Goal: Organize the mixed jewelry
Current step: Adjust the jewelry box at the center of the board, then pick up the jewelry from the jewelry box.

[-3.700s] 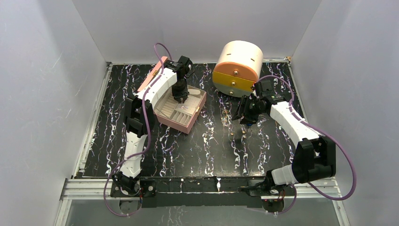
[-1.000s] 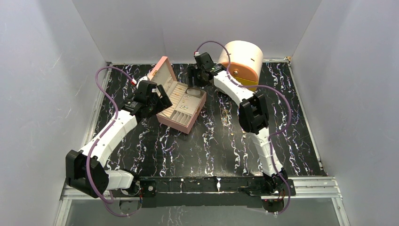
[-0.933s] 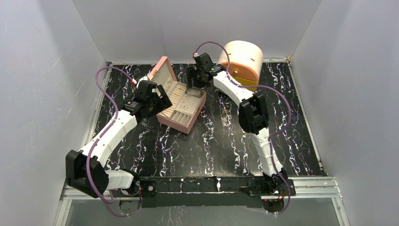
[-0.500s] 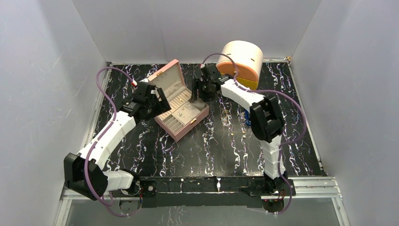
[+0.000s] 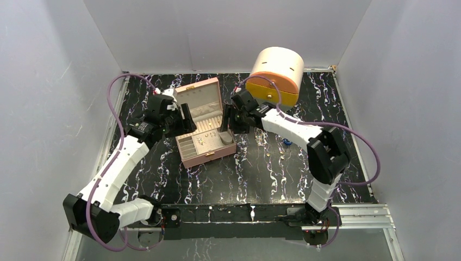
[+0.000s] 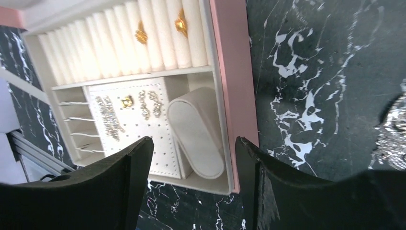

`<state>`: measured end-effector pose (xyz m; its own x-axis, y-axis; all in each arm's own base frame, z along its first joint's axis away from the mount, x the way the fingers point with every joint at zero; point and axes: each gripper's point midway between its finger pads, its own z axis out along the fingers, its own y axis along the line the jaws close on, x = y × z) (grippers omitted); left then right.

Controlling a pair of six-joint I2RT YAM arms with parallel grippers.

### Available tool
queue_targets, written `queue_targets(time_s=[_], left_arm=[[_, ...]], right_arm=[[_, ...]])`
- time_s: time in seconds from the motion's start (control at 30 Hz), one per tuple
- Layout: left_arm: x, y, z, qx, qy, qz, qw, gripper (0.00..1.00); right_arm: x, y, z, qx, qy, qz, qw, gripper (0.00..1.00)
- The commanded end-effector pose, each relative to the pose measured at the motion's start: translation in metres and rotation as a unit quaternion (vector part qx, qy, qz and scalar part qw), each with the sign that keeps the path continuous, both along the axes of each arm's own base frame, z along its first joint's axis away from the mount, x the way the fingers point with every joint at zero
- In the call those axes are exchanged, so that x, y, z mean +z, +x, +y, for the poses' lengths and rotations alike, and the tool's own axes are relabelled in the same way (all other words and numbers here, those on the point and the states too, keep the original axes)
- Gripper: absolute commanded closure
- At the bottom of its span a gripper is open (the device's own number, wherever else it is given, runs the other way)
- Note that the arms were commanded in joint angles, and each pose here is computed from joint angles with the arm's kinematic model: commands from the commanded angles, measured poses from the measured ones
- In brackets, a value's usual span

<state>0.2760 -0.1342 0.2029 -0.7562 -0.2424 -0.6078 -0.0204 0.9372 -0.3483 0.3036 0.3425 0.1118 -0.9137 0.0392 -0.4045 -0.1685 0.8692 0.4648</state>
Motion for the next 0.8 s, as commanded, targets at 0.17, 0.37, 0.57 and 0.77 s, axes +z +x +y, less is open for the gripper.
queue_targets(time_s=[0.17, 0.37, 0.57, 0.77], left_arm=[[-0.012, 0.026, -0.043, -0.085, 0.055, 0.000, 0.995, 0.45], [-0.046, 0.045, -0.058, -0.139, 0.130, 0.025, 0.981, 0.61], [-0.071, 0.052, -0.065, -0.159, 0.147, 0.054, 0.975, 0.66], [-0.079, 0.054, -0.073, -0.161, 0.143, 0.064, 0.974, 0.76]], right_arm=[[0.095, 0.019, -0.021, -0.029, 0.036, -0.131, 0.990, 0.26], [0.074, -0.001, -0.044, -0.032, 0.032, -0.112, 0.993, 0.26], [0.063, -0.007, -0.057, -0.038, 0.018, -0.102, 0.994, 0.26], [0.059, -0.004, -0.061, -0.040, 0.010, -0.099, 0.994, 0.27]])
